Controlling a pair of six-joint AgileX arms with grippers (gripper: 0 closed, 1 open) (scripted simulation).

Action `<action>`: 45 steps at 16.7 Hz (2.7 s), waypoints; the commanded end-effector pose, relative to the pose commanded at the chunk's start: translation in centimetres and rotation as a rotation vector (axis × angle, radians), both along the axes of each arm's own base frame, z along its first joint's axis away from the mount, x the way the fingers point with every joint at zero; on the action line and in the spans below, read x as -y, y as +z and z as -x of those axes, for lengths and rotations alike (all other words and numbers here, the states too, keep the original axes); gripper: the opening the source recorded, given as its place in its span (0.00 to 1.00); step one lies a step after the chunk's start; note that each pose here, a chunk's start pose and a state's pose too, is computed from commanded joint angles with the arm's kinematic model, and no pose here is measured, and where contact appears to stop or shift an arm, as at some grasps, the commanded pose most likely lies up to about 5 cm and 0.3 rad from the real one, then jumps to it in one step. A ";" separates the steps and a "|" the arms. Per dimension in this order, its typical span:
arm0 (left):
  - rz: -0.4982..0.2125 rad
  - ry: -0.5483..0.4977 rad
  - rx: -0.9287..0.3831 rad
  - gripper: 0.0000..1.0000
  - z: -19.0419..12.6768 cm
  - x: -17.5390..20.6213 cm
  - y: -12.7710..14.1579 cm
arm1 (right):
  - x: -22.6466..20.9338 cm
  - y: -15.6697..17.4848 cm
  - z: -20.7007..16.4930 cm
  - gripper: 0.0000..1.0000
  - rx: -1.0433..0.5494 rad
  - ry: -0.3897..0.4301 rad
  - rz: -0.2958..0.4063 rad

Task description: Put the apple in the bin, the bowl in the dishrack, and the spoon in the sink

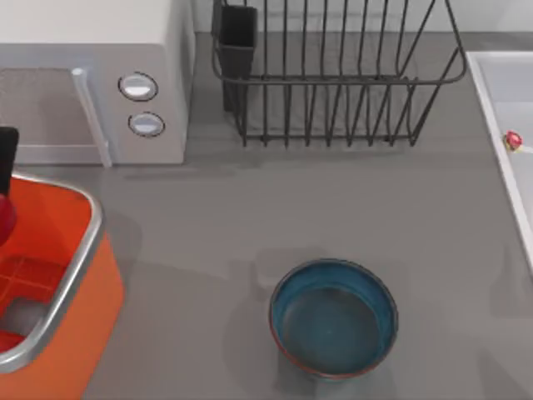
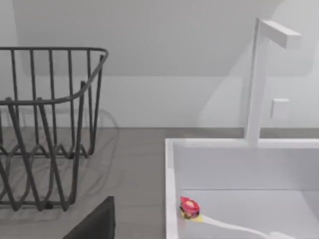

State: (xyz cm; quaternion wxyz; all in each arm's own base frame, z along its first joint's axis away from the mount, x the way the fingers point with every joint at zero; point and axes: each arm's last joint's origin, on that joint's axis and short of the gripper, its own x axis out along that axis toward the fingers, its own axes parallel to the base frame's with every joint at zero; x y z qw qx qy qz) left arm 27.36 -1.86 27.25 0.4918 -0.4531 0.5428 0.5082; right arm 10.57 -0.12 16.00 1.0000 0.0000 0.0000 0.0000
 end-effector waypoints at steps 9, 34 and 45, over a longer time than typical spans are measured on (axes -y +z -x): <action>0.001 0.022 0.013 0.00 0.1 0.0 -0.8 | 0.0 0.0 0.0 1.00 0.000 0.000 0.000; -0.004 0.038 0.004 1.00 0.9 -0.3 -6.9 | 0.0 0.0 0.0 1.00 0.000 0.000 0.000; 0.003 -0.003 0.040 1.00 1.4 -0.2 -6.6 | 0.0 0.0 0.0 1.00 0.000 0.000 0.000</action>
